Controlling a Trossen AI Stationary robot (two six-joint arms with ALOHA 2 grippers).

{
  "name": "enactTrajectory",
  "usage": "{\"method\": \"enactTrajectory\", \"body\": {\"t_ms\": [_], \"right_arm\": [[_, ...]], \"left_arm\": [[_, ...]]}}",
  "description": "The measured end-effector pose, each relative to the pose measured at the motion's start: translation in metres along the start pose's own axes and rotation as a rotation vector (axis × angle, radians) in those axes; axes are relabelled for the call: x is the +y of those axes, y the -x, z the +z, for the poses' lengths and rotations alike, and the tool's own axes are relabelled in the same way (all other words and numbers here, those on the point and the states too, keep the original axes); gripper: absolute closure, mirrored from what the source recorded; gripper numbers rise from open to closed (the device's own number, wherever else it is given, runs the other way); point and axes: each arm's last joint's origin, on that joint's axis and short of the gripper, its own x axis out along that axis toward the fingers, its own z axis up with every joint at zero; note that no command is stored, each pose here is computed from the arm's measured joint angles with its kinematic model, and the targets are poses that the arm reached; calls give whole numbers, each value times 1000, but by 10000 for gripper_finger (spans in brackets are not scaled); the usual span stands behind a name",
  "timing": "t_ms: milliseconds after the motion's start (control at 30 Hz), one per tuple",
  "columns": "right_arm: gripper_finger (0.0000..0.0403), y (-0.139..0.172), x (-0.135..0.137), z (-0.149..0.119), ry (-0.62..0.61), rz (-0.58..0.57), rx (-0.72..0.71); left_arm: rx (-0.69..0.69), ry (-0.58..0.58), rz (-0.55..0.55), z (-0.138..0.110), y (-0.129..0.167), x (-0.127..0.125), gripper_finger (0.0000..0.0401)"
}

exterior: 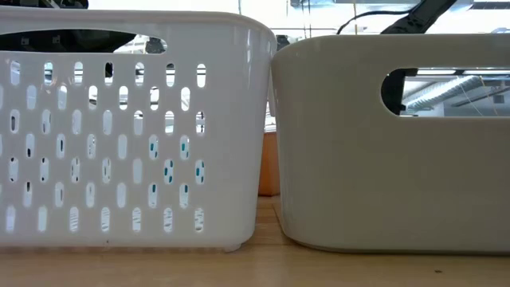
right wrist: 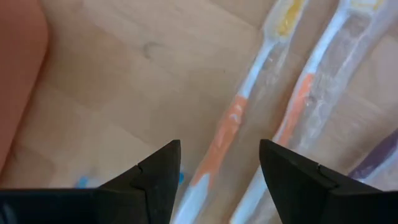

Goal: Pick & Place Toothbrushes
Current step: Put the orange toothbrush into the orange bin

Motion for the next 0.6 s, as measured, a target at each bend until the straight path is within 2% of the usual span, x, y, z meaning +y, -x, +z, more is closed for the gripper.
{"method": "enactTrajectory", "body": {"t_ms": [300,600], "right_arm": [[193,-1,1,4,-6,23,-47],[193,-5,-3,7,-17,-26,-72]], "left_arm": [[0,0,0,0,0,0,382],[-14,0,-1,1,0,0,382]]}}
